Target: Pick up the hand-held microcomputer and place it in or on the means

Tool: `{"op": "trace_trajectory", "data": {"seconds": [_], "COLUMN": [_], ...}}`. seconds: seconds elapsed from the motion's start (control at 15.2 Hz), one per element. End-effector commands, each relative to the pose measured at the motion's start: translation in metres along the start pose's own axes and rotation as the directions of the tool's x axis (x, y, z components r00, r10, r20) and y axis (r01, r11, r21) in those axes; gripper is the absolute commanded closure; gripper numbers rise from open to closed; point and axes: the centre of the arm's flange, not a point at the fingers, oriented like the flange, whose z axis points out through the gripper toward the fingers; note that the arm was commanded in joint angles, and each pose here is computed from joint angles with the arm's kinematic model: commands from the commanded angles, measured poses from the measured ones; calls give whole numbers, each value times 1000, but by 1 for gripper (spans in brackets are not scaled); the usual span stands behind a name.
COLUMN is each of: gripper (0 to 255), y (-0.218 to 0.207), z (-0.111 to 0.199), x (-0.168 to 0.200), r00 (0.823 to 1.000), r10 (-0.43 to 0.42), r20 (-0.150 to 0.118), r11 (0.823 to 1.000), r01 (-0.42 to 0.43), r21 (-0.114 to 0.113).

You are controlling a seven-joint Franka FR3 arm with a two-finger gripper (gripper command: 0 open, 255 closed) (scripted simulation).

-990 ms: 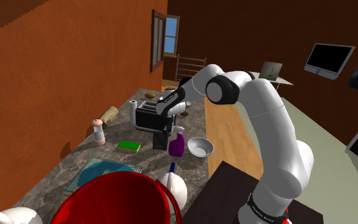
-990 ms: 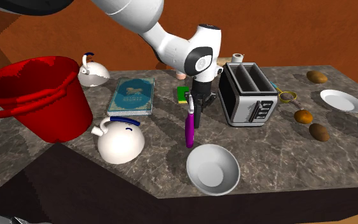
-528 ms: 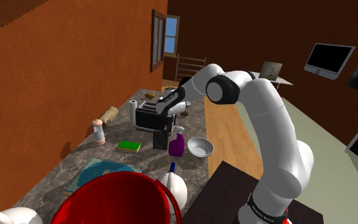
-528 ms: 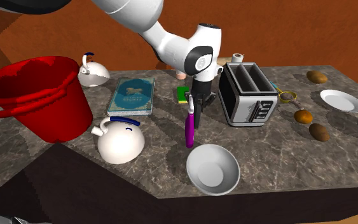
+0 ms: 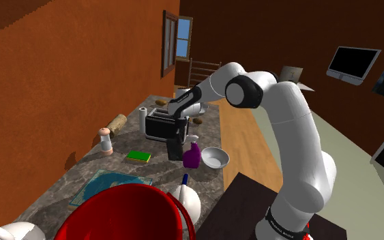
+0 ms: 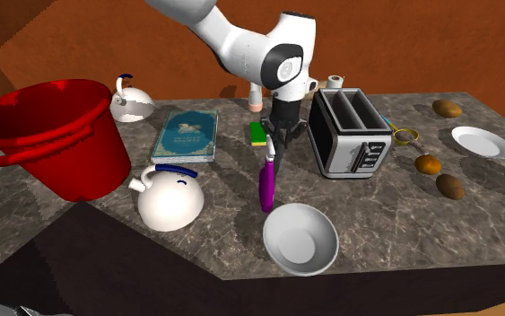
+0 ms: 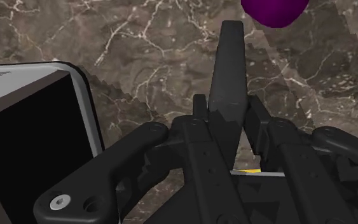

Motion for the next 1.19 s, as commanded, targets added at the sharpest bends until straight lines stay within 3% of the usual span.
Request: {"op": "trace_trajectory", "data": {"seconds": [0.0,1.12], "gripper": [255,255], "y": [0,-1], "z": [-10,-99], "x": [0,-2], "r00": [1000,1000], "r10": [0,0], "r20": [0,0], "r11": [1000,1000], "r01": [0,0], "r21": [0,0]}}
